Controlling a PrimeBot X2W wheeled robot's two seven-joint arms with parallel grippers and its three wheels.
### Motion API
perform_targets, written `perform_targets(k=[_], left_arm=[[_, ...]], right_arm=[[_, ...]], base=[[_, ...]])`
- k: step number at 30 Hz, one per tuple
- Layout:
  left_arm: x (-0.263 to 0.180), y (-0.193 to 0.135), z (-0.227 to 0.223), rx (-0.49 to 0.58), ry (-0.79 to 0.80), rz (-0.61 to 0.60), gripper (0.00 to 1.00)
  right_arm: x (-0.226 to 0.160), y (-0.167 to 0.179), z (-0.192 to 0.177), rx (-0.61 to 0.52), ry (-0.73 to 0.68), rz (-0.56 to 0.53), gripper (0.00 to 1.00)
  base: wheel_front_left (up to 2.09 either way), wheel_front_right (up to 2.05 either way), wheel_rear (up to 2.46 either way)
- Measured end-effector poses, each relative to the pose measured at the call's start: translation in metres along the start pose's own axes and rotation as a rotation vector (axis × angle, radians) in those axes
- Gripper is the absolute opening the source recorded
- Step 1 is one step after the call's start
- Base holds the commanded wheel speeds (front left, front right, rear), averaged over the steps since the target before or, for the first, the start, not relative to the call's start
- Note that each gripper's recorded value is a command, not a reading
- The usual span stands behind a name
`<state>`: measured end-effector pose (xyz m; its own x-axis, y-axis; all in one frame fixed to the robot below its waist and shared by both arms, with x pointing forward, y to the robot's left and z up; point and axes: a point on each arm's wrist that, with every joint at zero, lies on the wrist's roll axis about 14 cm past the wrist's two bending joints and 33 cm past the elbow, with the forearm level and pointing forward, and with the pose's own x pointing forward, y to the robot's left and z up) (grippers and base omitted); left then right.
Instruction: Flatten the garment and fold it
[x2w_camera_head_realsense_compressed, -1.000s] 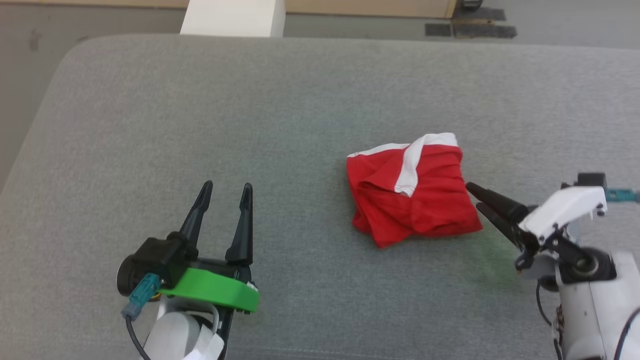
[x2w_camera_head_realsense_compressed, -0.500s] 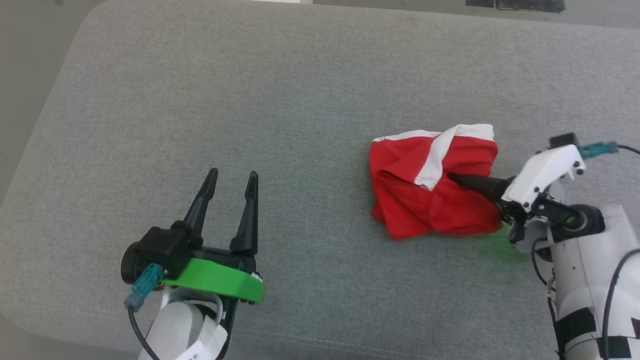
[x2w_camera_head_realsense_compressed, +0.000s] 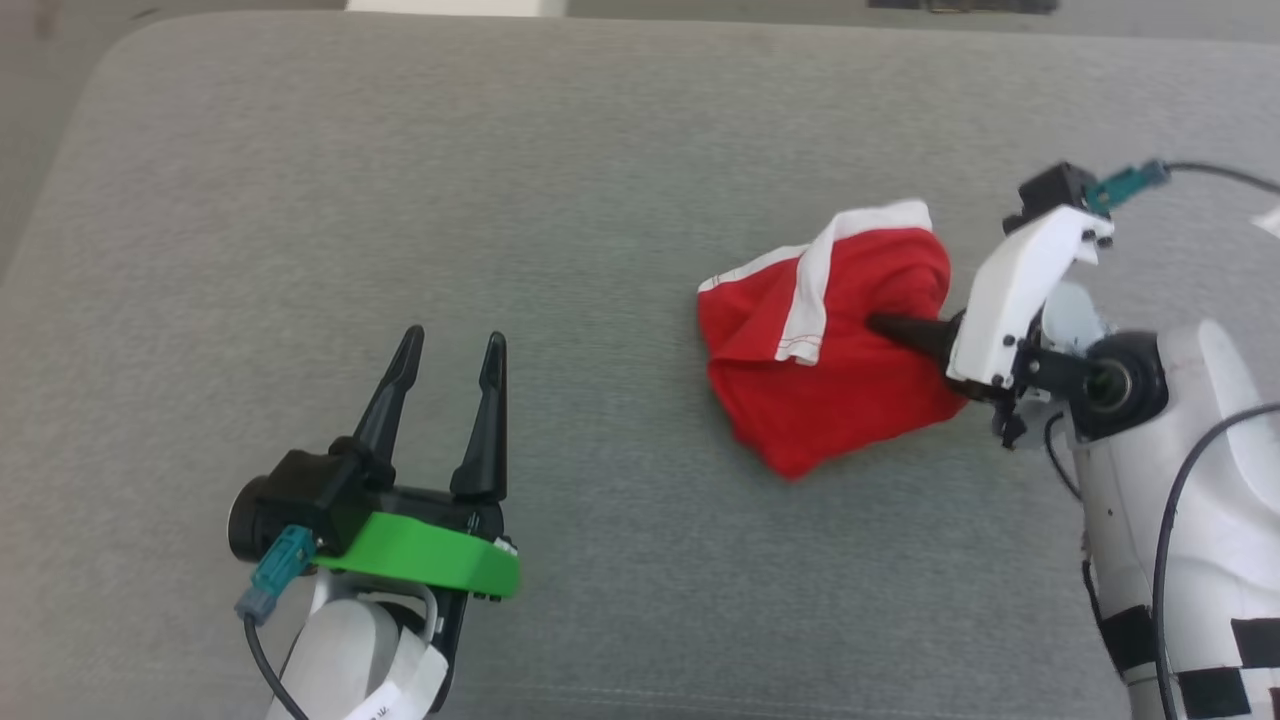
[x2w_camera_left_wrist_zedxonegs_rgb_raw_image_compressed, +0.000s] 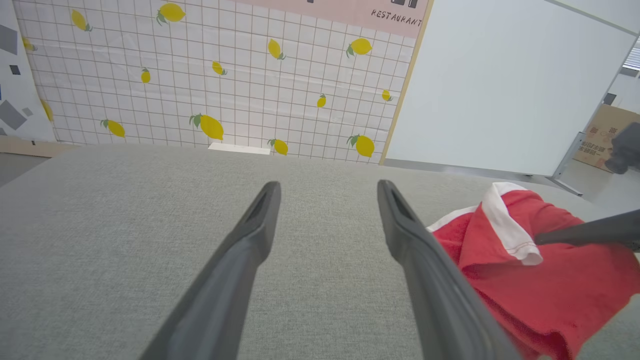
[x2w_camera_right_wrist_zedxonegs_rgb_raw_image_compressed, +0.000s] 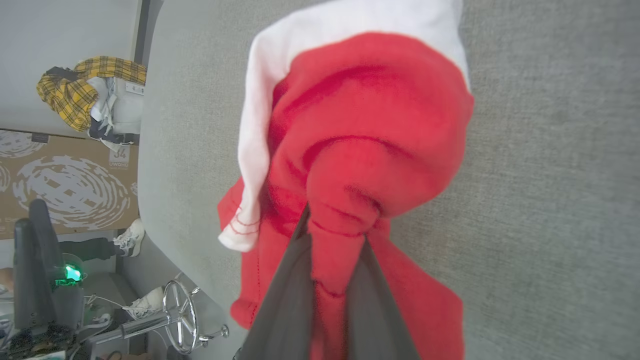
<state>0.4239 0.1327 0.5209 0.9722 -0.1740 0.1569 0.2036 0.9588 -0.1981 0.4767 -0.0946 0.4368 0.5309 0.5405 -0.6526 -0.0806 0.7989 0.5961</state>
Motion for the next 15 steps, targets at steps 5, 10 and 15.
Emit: perform_targets(k=[5,10,15], left_arm=[[0.018,-0.026,-0.002,-0.019,-0.013,-0.081,1.0],[0.038,-0.063,-0.008,-0.037,-0.021,-0.194,1.0],[0.056,-0.108,-0.015,-0.058,-0.032,-0.339,1.0]], right_arm=[[-0.032,-0.032,0.021,-0.235,-0.034,-0.214,0.0],[-0.075,-0.09,0.028,-0.3,-0.04,-0.446,0.0],[-0.125,-0.15,0.038,-0.316,-0.08,-0.678,0.0]], base=[[0.0,0.0,0.0],[0.0,0.0,0.0],[0.0,0.0,0.0]])
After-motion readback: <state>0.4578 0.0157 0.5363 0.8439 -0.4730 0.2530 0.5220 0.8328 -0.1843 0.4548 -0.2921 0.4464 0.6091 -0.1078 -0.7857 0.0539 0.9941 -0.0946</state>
